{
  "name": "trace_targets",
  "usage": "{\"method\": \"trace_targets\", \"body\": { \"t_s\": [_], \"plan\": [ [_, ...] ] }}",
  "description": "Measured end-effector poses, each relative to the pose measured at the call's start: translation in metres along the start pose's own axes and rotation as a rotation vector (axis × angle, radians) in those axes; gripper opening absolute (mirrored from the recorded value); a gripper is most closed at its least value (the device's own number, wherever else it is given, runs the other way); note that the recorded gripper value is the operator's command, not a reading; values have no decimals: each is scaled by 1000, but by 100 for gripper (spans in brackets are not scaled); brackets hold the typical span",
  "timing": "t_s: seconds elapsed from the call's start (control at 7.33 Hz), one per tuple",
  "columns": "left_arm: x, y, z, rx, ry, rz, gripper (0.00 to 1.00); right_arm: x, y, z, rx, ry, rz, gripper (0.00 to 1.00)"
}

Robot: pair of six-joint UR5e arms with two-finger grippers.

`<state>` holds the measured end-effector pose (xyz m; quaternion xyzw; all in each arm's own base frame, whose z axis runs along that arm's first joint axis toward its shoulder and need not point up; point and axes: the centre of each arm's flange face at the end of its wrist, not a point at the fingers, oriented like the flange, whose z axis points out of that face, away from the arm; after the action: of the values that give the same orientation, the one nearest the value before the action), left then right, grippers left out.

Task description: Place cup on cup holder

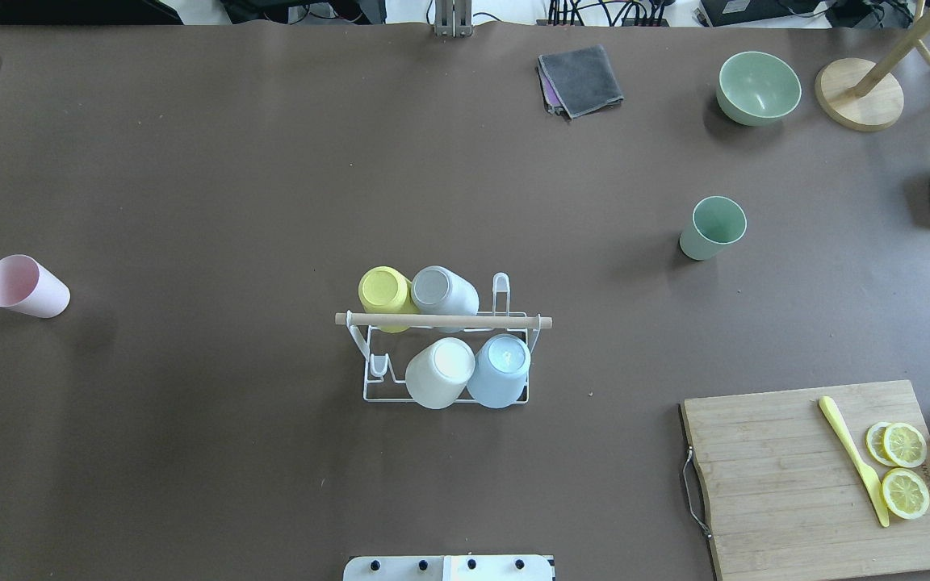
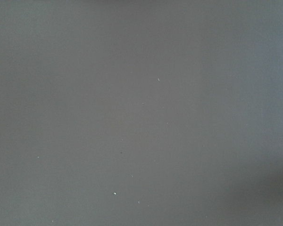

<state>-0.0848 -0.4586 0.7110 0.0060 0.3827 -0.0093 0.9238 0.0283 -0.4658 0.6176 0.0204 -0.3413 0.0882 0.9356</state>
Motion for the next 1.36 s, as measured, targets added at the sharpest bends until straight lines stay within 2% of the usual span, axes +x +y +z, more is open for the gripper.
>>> {"method": "trace_targets", "body": {
  "t_s": [0.55, 0.82, 1.09, 1.36],
  "plan": [
    [-2, 4, 3, -7, -5, 2, 98, 0, 0, 0, 0, 0, 0, 100],
    [11, -10, 2, -26, -10, 13, 98, 0, 0, 1, -1, 1, 0, 100],
    [52, -57, -7, -74, -11, 25, 98, 1, 1, 1, 0, 1, -3, 100],
    [119, -122, -12, -184, -16, 19, 98, 1, 1, 1, -1, 2, -5, 100]
  ]
}}
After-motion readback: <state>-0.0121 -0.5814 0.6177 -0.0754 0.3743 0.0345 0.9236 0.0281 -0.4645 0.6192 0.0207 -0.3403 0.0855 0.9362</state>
